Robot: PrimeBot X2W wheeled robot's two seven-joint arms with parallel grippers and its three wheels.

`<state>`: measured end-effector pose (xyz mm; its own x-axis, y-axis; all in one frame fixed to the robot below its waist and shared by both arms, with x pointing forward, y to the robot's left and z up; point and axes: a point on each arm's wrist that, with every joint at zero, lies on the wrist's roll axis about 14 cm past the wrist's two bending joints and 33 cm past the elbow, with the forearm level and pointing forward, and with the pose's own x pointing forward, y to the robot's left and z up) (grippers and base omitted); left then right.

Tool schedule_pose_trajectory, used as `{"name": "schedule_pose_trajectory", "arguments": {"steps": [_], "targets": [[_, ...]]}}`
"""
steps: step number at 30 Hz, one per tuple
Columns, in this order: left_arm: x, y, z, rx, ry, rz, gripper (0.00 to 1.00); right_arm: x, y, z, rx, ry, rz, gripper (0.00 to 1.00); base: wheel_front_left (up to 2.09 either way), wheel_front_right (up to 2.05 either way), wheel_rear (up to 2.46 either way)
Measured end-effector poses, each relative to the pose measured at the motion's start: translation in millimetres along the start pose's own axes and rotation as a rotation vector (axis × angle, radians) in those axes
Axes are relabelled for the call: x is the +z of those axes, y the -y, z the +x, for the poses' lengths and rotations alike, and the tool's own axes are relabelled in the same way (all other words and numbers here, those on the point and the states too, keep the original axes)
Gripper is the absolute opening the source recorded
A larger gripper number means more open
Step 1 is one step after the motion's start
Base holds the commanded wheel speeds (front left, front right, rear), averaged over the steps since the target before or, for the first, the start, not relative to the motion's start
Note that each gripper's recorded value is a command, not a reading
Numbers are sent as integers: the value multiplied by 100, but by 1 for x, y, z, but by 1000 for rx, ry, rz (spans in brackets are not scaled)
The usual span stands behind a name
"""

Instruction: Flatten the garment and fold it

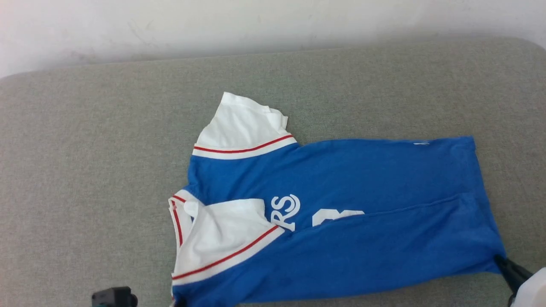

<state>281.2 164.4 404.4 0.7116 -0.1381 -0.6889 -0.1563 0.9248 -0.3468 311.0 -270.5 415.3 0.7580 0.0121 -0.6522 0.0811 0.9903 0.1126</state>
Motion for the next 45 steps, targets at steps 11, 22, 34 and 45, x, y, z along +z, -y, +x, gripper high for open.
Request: {"name": "schedule_pose_trajectory", "arguments": {"steps": [11,22,34,45], "targets": [[-6,-2,16,-5,26,-39,100,-4,-11,5,29,14,3,100,0,0,0],[166,19,-4,-49,612,140,100,101,-7,-9,-3,367,-75,100,0,0,0],[283,139,69,-290,671,620,100,134,-37,41,32,435,-147,100,0,0,0],[216,131,193,-282,146,759,100,102,-23,73,-1,323,-137,100,0,0,0]]}}
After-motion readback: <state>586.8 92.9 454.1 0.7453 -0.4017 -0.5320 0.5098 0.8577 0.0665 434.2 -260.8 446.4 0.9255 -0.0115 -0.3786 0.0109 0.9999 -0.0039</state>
